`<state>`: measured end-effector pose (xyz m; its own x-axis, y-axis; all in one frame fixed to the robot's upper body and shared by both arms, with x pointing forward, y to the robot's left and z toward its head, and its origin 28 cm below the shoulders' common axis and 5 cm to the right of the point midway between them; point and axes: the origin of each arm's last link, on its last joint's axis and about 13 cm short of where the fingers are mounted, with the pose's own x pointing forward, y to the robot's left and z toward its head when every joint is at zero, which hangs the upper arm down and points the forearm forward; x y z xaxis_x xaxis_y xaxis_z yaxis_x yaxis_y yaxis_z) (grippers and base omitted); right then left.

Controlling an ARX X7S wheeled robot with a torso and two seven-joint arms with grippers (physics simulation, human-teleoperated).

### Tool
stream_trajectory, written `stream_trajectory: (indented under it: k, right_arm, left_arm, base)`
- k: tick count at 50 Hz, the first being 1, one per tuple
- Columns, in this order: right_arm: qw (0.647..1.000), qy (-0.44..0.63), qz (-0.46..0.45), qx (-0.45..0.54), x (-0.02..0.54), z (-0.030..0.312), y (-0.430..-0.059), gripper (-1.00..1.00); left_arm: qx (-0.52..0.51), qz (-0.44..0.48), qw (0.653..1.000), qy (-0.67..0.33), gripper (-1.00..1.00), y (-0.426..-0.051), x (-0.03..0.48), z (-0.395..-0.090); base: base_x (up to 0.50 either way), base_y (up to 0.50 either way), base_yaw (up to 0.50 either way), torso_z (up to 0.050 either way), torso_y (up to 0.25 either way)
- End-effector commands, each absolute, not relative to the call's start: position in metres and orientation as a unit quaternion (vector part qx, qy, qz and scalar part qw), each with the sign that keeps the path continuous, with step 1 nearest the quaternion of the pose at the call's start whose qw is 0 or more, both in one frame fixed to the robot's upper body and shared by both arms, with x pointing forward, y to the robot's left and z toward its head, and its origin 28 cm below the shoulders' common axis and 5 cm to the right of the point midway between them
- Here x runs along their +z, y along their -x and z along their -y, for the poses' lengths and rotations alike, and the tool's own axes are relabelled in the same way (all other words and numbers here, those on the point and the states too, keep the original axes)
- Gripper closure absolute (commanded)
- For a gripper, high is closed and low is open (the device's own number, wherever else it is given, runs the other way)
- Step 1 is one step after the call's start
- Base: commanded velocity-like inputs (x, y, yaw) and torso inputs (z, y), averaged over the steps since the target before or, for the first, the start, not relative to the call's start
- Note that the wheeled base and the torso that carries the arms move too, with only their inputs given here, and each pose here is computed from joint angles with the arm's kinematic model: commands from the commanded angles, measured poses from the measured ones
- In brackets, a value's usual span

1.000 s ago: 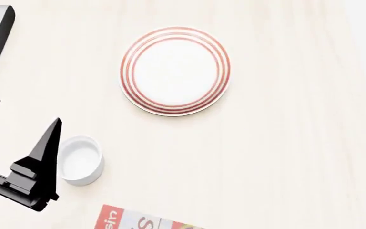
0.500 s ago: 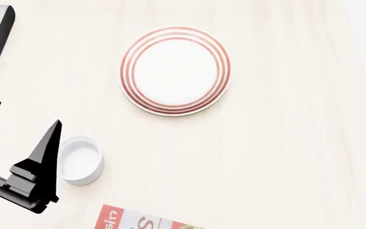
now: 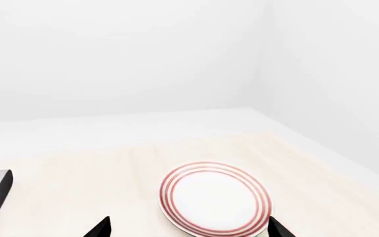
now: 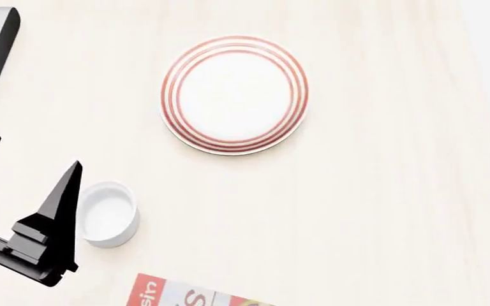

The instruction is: Pick the akita bowl on the cookies box and place it on the plate.

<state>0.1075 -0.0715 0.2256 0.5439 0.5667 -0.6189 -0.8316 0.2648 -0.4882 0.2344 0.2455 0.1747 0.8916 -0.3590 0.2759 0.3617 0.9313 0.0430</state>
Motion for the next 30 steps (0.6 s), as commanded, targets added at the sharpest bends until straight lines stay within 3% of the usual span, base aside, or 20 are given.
stream_trajectory:
  k: [1, 30]
  right_arm:
    - [0.763, 0.421, -0.177, 0.457, 0.222, 0.069, -0.11, -1.0]
    - [0.743, 0.443, -0.192, 0.464, 0.214, 0.07, -0.123, -1.0]
  left_arm:
    - [-0.186, 0.14, 0.973, 0.006, -1.0, -0.234, 0.174, -0.246]
    - [-0.187, 0.138, 0.973, 0.007, -1.0, -0.234, 0.173, -0.246]
  base:
    - [0.0, 0.0, 0.0, 0.0, 0.0]
    - [0.0, 0.0, 0.0, 0.0, 0.0]
